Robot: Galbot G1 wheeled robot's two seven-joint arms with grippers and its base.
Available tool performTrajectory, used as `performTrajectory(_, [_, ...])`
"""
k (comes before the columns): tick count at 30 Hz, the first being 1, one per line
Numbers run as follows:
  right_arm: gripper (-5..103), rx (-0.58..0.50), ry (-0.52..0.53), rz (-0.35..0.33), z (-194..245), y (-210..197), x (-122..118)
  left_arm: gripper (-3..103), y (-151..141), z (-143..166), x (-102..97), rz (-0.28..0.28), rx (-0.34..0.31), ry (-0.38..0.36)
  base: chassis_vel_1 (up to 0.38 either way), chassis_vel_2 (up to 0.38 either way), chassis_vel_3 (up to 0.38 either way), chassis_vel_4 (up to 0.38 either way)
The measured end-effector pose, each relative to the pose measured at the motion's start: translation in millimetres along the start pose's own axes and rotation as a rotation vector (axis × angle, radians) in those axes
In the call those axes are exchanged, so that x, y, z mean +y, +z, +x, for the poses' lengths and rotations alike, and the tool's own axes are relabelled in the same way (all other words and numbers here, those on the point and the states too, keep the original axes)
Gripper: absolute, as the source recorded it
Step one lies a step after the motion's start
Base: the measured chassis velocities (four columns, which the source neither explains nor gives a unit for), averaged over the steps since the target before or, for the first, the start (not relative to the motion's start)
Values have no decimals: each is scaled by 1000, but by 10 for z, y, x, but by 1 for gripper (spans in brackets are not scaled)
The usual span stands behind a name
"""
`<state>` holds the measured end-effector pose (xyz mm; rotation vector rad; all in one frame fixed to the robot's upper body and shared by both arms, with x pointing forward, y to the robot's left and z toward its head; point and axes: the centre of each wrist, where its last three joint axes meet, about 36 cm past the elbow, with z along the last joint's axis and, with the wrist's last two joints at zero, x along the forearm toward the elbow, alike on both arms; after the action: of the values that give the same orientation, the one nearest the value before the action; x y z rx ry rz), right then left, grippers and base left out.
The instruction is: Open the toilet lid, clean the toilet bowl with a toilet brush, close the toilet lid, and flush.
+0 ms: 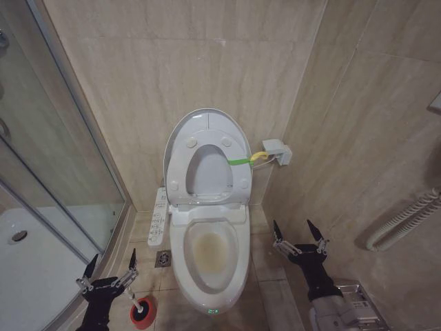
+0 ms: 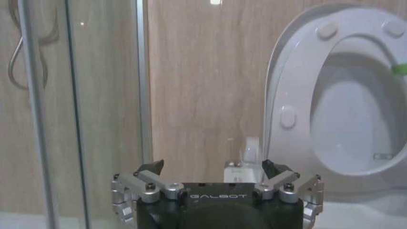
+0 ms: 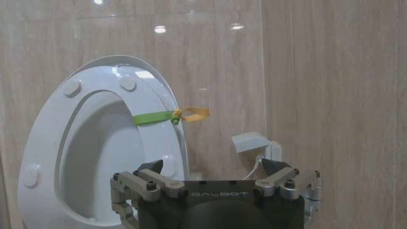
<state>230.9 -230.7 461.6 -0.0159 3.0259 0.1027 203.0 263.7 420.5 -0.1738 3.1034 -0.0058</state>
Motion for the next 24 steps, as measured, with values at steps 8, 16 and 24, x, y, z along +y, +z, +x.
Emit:
performTrajectory(8, [100, 0, 0, 0, 0, 0, 0, 100, -64, 108, -47, -31, -4, 52, 0, 0, 0, 0])
performTrajectory(16, [100, 0, 0, 0, 0, 0, 0, 100, -258, 141, 38, -98, -55, 46, 0, 0, 0, 0])
performTrajectory(24, [100, 0, 0, 0, 0, 0, 0, 100, -339, 190, -107, -19, -71, 25, 0, 0, 0, 0])
